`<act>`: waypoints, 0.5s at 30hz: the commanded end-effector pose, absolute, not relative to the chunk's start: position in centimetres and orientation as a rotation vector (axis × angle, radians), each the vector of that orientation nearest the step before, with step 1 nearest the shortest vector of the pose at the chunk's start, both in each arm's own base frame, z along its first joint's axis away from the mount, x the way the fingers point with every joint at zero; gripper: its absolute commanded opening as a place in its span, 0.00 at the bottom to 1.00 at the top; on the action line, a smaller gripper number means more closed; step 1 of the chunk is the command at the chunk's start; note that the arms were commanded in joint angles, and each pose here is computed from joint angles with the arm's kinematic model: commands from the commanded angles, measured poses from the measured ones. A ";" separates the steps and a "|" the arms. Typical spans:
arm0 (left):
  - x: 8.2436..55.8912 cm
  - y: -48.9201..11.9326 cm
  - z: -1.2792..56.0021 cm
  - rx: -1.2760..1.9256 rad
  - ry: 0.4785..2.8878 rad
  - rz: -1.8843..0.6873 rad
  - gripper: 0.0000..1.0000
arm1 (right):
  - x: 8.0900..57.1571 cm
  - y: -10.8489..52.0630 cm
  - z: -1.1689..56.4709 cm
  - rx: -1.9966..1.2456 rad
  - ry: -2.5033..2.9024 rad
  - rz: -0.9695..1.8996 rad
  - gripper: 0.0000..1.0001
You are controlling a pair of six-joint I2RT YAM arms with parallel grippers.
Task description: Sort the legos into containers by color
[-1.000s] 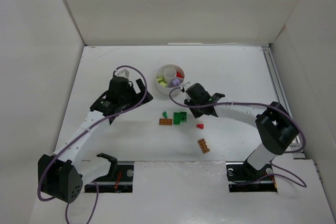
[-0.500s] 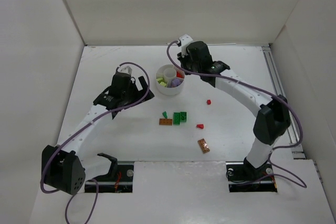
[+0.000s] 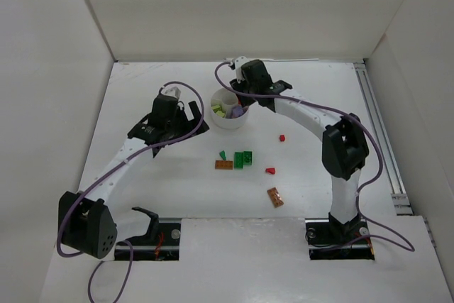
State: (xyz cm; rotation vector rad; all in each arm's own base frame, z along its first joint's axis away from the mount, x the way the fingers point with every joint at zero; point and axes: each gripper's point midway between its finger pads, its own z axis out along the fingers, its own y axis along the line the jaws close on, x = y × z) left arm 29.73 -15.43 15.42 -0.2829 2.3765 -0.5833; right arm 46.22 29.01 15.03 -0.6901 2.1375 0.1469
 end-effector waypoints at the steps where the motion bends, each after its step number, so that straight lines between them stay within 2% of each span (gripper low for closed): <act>1: 30.5 -15.8 17.8 -0.236 2.320 -0.611 0.99 | 47.5 29.7 19.4 -0.639 2.039 0.191 0.51; 3: 30.5 -15.8 17.8 -0.236 2.320 -0.611 0.99 | 47.5 29.7 19.9 -0.636 2.031 0.193 0.55; 7: 30.3 -16.3 18.1 -0.187 2.318 -0.630 0.99 | 47.0 28.4 22.2 -0.596 2.010 0.184 0.55; 9: 29.9 -18.0 19.1 -0.092 2.297 -0.624 0.99 | 46.2 26.1 21.7 -0.533 2.044 0.149 0.62; 10: 29.9 -19.1 18.9 -0.062 2.307 -0.610 0.99 | 45.5 24.9 23.7 -0.471 2.023 0.173 0.65; 12: 28.1 -22.7 19.0 0.099 2.311 -0.562 0.99 | 44.3 22.2 23.7 -0.397 2.052 0.177 0.72; 13: 27.6 -24.4 20.0 0.186 2.285 -0.546 0.99 | 43.5 19.4 21.4 -0.331 2.119 0.165 0.80; 14: 27.0 -26.1 19.0 0.270 2.299 -0.512 0.99 | 42.3 17.6 23.3 -0.286 2.086 0.181 0.92; 15: 25.1 -28.4 18.6 0.397 2.286 -0.498 0.99 | 41.6 16.1 23.3 -0.254 2.090 0.181 1.00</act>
